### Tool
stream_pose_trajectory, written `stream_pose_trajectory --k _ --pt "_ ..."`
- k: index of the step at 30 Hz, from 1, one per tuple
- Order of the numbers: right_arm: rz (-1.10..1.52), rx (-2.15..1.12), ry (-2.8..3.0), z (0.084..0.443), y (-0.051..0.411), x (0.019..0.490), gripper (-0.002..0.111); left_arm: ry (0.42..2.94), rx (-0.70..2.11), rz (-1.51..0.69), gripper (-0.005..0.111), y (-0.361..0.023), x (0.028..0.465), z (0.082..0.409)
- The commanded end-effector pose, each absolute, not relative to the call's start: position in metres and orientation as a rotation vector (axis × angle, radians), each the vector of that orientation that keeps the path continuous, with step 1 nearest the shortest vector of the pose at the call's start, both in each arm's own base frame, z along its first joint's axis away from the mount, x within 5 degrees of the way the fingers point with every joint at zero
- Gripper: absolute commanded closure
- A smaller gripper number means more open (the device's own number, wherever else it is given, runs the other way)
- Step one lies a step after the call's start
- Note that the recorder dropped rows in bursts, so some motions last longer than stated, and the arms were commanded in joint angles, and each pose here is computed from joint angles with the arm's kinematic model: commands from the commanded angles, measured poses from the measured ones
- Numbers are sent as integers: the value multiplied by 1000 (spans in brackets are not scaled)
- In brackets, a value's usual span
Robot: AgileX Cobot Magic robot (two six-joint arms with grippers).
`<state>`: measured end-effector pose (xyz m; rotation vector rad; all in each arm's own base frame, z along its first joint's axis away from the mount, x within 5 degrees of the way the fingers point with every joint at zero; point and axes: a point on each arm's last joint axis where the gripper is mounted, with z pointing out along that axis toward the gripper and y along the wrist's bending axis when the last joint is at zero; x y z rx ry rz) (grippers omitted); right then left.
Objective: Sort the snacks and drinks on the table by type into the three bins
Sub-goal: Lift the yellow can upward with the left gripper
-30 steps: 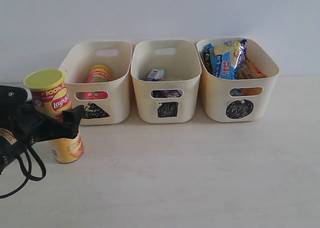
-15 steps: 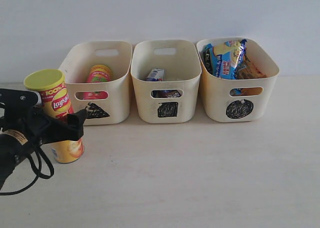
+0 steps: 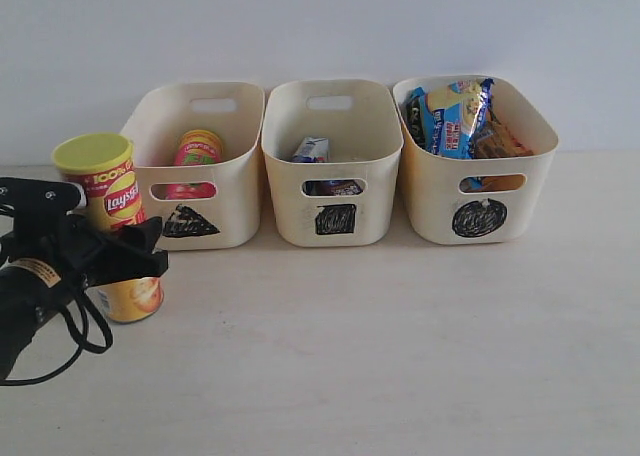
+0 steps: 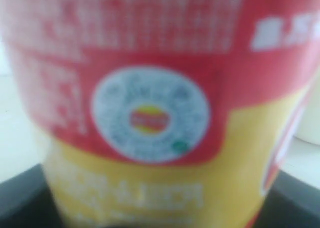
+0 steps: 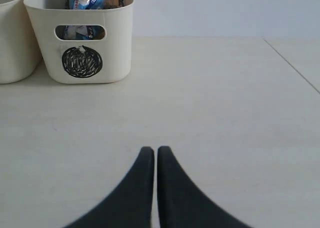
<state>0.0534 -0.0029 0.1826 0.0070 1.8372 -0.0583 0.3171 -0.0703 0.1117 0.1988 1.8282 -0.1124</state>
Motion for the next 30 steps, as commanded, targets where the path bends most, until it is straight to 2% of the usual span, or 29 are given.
stream_pose_trajectory --k 1,8,18,23,30 --pt "-61 13 1824 183 -3 53 108 1837 154 -87 102 -65 312 111" --pt "-61 13 1824 183 -3 53 108 1800 120 -82 102 -60 296 134" --pt "-61 13 1827 182 -3 53 108 1809 43 -124 102 -54 279 198" --pt "-61 13 1827 182 -3 53 108 1933 115 -148 102 -62 289 237" --pt "-61 13 1827 182 -3 53 108 1949 208 -156 102 -73 313 294"
